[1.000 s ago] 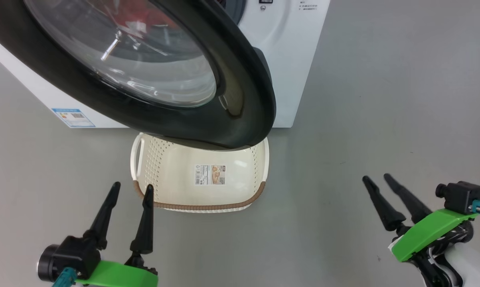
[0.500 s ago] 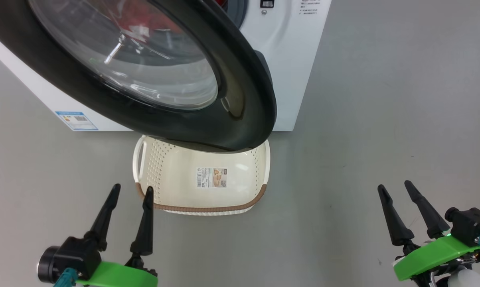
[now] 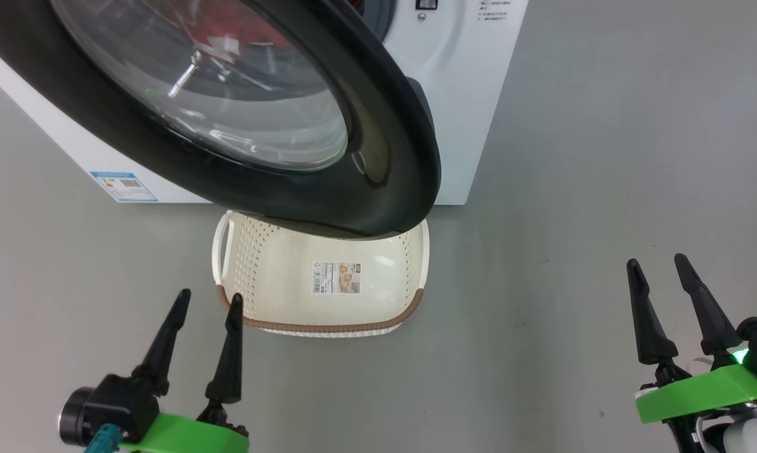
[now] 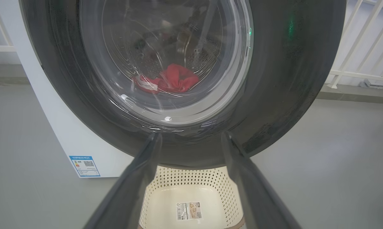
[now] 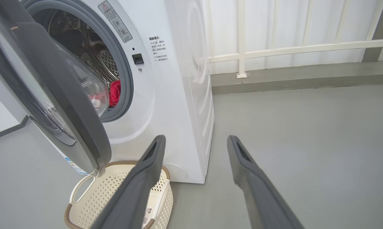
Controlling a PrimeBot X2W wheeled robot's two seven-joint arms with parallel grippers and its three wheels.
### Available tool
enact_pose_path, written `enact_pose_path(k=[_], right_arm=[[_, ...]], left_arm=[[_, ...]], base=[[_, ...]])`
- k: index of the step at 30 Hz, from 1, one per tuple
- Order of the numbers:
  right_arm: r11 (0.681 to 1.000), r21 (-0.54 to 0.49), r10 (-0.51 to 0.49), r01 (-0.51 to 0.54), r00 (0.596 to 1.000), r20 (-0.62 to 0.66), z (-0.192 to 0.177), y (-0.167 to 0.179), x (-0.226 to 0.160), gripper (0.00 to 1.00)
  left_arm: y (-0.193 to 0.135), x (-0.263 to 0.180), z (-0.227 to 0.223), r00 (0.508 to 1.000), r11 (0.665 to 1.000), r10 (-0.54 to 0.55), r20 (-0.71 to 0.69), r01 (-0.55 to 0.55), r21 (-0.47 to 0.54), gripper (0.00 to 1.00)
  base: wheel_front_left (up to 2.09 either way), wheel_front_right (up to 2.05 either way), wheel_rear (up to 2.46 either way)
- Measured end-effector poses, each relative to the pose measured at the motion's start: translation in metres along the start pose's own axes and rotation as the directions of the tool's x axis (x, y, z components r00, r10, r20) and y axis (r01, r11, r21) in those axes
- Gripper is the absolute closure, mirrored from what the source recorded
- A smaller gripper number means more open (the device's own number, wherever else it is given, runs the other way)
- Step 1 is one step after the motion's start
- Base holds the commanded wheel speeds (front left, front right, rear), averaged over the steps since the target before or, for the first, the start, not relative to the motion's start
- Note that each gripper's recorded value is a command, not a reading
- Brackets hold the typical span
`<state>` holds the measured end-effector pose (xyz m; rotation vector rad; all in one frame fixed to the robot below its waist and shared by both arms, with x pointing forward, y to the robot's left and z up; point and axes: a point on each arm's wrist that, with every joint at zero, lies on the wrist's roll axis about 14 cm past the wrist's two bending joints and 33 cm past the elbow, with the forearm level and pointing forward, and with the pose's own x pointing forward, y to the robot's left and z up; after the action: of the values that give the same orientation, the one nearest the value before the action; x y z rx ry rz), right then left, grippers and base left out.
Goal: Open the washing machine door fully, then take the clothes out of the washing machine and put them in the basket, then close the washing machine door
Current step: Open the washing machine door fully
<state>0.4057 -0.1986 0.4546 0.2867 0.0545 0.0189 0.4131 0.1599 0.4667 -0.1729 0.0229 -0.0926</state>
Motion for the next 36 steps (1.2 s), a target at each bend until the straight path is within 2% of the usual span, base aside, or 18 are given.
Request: enact_pose_path(k=[15,19,20,21,22,23,29,36], right_arm=[[1.0,-0.001,0.016,-0.016,0.999,-0.031,-0.011,0.005,0.002,0.0],[0.999,0.035,0.024,-0.023,0.999,-0.029,-0.012,0.01,0.004,0.0],[0.999,0.047,0.028,-0.027,0.999,-0.025,-0.011,0.013,0.005,0.09],[0.998,0.055,0.038,-0.037,0.999,-0.017,-0.009,0.016,0.008,0.53],[0.996,0.067,0.05,-0.05,0.999,-0.005,-0.006,0.021,0.012,0.8],[0.995,0.083,0.063,-0.064,0.998,0.011,-0.002,0.026,0.016,1.0],[0.971,0.155,0.168,-0.185,0.979,0.117,0.029,0.066,0.048,1.0],[0.91,0.212,0.314,-0.355,0.927,0.206,0.058,0.12,0.078,1.0]], left_arm=[[0.003,-0.001,-0.004,1.0,1.0,0.009,-0.01,-0.009,0.0,0.0],[0.003,-0.001,-0.004,1.0,1.0,0.01,-0.011,-0.01,0.001,0.0],[0.004,-0.001,-0.004,1.0,1.0,0.01,-0.012,-0.01,0.001,0.0],[0.004,-0.001,-0.004,1.0,1.0,0.011,-0.012,-0.011,0.001,0.0],[0.004,-0.001,-0.004,1.0,1.0,0.011,-0.012,-0.011,0.001,0.0],[0.004,-0.001,-0.005,1.0,1.0,0.011,-0.013,-0.011,0.0,0.0],[0.004,-0.004,-0.007,1.0,1.0,0.014,-0.021,-0.015,-0.013,0.0],[0.008,-0.01,-0.005,0.999,0.999,0.037,-0.018,-0.037,-0.024,0.0]], base=[[0.0,0.0,0.0],[0.0,0.0,0.0],[0.0,0.0,0.0],[0.0,0.0,0.0],[0.0,0.0,0.0],[0.0,0.0,0.0],[0.0,0.0,0.0],[0.0,0.0,0.0]])
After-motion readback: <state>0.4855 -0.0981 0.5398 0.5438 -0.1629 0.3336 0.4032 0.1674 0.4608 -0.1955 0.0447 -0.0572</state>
